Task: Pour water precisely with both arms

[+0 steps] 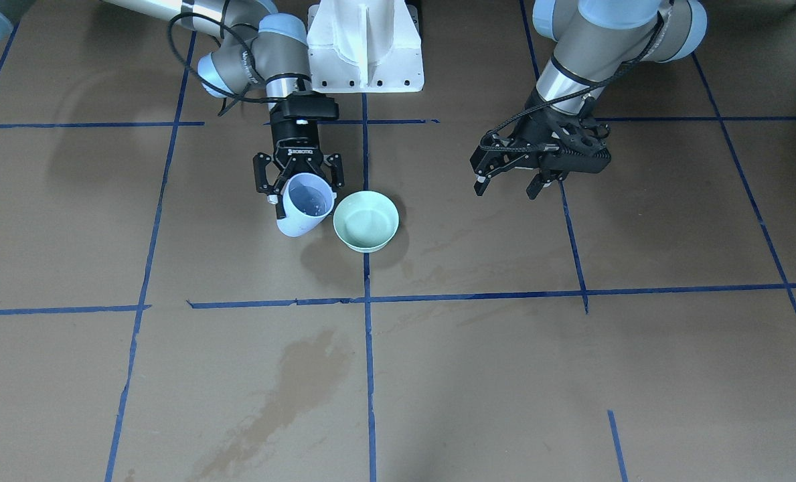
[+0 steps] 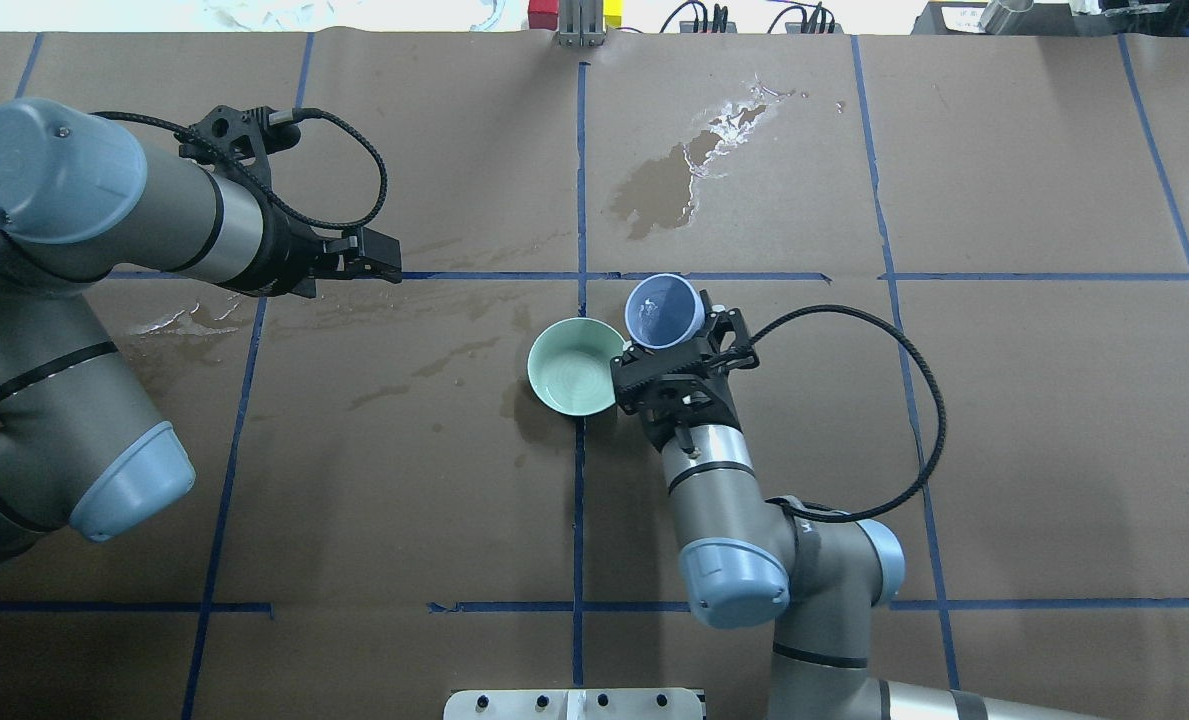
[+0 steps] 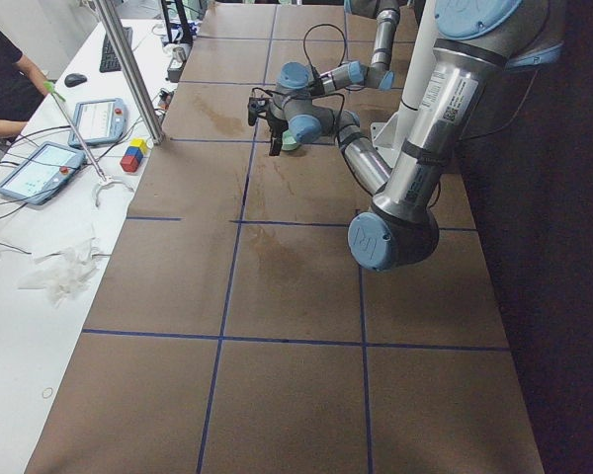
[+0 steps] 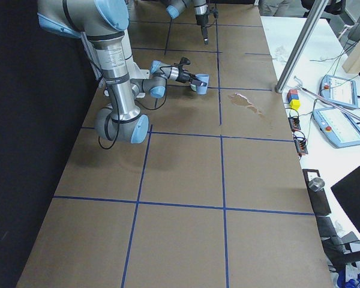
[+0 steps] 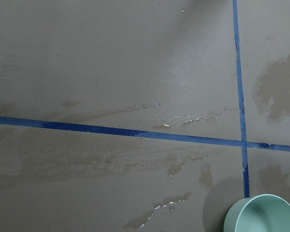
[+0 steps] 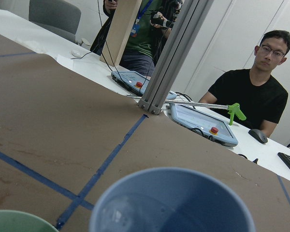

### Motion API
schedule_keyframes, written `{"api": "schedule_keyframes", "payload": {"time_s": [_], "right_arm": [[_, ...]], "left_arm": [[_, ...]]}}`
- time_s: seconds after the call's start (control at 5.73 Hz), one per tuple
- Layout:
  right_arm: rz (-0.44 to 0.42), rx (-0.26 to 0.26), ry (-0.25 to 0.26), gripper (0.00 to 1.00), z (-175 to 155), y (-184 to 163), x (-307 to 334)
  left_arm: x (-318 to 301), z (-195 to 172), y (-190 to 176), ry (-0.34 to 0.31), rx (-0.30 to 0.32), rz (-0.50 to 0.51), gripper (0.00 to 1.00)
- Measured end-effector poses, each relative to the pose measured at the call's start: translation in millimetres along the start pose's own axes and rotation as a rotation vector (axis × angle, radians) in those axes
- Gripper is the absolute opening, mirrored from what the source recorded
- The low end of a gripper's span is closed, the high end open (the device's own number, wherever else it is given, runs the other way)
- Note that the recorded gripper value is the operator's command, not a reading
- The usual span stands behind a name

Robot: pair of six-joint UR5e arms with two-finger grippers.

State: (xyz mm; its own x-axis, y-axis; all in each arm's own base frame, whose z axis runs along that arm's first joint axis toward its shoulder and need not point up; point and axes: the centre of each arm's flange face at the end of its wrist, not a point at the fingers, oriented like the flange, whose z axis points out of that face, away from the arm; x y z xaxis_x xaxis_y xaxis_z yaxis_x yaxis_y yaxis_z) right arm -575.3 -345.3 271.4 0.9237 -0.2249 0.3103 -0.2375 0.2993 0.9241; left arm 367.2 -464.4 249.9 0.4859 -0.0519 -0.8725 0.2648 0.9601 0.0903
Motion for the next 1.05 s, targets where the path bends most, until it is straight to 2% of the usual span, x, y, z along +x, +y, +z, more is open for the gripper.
{"api": "schedule_keyframes", "payload": {"time_s": [0.35,1.05], "right_arm": [[-0.126,-0.051,0.042,0.06,3.3,-7.6,-17.5],[-0.346,-0.047,0.061,0.05,-7.8,1.2,-29.2]], "left_arm": [[-1.0,1.1,-0.1,-0.003,-0.001,-0.001,0.99],[-1.5,1.9,-0.3,-0.004,-0.001,-0.001,0.99]]}}
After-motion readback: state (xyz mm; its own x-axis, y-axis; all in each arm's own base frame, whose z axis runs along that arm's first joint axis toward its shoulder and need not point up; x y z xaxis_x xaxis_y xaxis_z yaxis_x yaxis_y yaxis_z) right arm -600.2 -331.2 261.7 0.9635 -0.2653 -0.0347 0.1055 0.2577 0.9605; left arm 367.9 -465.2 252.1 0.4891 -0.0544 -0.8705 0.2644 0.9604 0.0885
